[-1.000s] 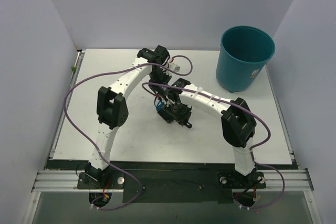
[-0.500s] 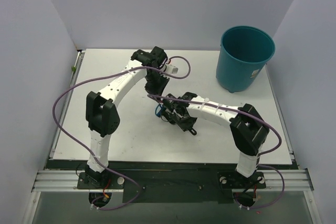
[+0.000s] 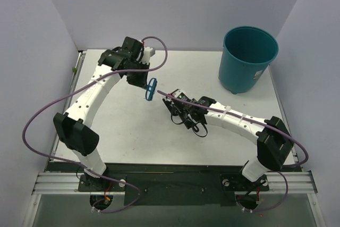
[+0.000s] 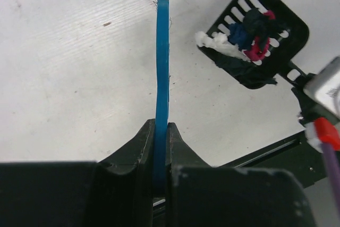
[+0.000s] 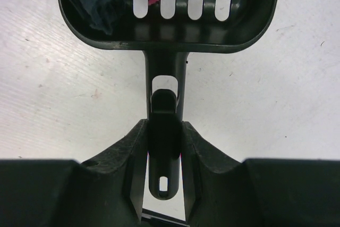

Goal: Sweep away the paper scraps from the table

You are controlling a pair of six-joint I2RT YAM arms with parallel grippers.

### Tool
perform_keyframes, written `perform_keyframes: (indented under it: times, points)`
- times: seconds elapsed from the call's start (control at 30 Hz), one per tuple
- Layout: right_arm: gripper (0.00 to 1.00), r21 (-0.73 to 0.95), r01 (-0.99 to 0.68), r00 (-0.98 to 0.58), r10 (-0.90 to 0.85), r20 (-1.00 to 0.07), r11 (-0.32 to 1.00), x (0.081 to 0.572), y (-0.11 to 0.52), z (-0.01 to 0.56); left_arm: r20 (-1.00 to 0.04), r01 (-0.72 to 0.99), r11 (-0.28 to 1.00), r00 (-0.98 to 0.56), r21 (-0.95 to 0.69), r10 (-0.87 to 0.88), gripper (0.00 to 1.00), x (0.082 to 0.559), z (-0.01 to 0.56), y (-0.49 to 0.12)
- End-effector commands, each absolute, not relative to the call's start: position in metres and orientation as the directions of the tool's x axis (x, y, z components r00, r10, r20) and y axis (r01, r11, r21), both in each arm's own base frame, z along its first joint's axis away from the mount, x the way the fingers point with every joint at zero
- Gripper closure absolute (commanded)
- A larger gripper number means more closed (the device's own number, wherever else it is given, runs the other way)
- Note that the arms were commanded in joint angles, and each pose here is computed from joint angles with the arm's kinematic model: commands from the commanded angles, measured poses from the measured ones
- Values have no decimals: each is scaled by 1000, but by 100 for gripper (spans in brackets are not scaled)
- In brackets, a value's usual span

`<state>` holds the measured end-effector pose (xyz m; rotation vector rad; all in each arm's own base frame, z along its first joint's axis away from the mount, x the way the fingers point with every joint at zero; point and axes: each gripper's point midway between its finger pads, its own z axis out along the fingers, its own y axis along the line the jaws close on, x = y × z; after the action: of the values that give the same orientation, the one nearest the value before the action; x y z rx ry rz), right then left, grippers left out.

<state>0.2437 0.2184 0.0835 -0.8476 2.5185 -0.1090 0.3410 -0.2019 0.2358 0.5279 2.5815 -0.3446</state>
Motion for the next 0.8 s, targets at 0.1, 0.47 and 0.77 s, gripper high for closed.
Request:
perform_keyframes:
  times: [0.1,0.47,0.77]
  points:
    - [100,-101,-500,-720,-477,-504,860,255,227,154,-601,266,951,-790,-158,122,100,352,251,-154]
    - [100,-29,-323,-776,-282,-564,946,295,187,276,-584,259,957,-800,-128,138,100,323,218,-128]
    - [100,161,-170,-785,-35,-619,972,343,156,334,-531,281,945,-833,-168,154,100,306,181,-133]
